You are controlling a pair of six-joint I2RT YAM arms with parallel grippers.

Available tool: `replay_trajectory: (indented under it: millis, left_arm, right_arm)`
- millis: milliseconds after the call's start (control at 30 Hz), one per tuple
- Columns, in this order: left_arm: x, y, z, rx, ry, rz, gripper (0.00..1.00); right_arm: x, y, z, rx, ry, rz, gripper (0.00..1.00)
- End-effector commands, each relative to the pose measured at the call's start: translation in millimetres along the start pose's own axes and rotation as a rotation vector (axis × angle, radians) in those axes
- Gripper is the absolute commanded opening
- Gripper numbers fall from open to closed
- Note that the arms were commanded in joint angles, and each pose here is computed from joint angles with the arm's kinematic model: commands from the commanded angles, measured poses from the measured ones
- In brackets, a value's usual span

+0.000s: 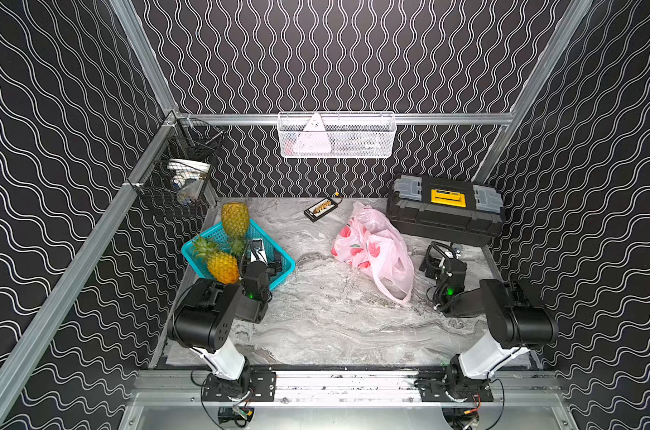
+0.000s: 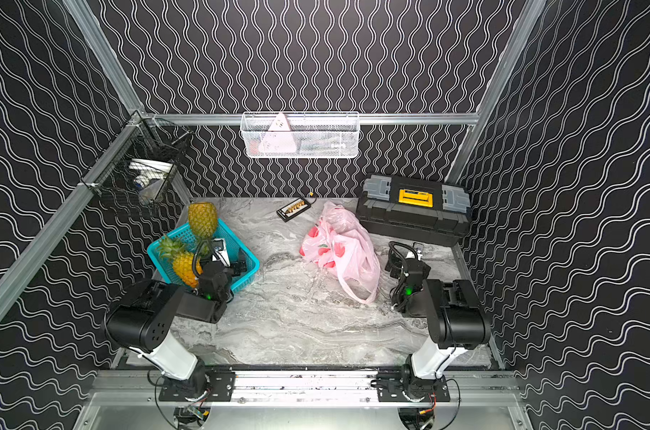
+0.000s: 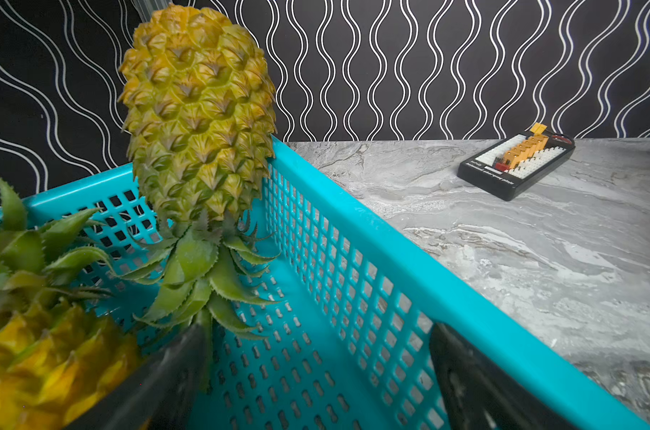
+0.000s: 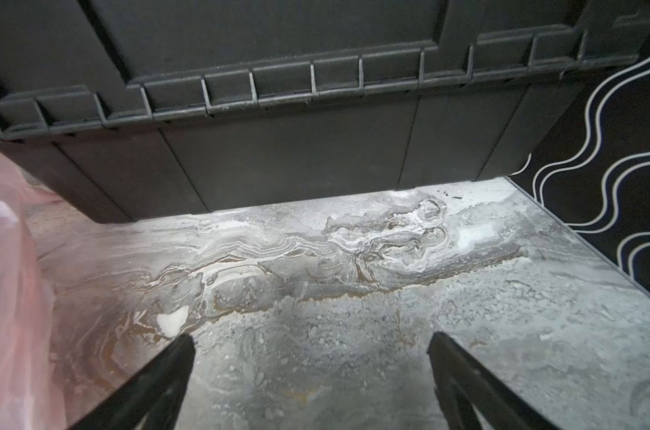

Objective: Place the pineapple into a plastic bag & tie a knot
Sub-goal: Move the plastic bag to the center of the board.

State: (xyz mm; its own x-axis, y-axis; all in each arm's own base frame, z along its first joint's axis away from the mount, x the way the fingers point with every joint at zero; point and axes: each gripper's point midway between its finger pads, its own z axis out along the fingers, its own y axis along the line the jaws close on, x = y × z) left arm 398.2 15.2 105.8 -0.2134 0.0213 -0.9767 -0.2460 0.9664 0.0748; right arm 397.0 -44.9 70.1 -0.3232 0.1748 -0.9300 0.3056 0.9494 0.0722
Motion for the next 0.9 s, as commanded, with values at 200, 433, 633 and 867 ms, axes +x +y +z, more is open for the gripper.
replay_trajectory:
  millis: [200, 433, 633, 867]
  left_arm:
    - [24, -1, -2, 0.013, 0.090, 0.035, 0.99]
    - [24, -1, -2, 0.014, 0.090, 0.037, 0.99]
    - [24, 2, 0, 0.014, 0.096, 0.013, 0.99]
    - [15, -6, -4, 0.082, 0.085, 0.034, 0.99]
  right_arm:
    - [-6, 2, 0, -0.008, -0.023, 0.002, 1.00]
    - [-5, 2, 0, -0.009, -0.022, 0.002, 1.00]
    - [-5, 2, 0, -0.012, -0.020, 0.005, 1.00]
    - [-14, 0, -4, -0.008, -0.054, 0.013, 1.00]
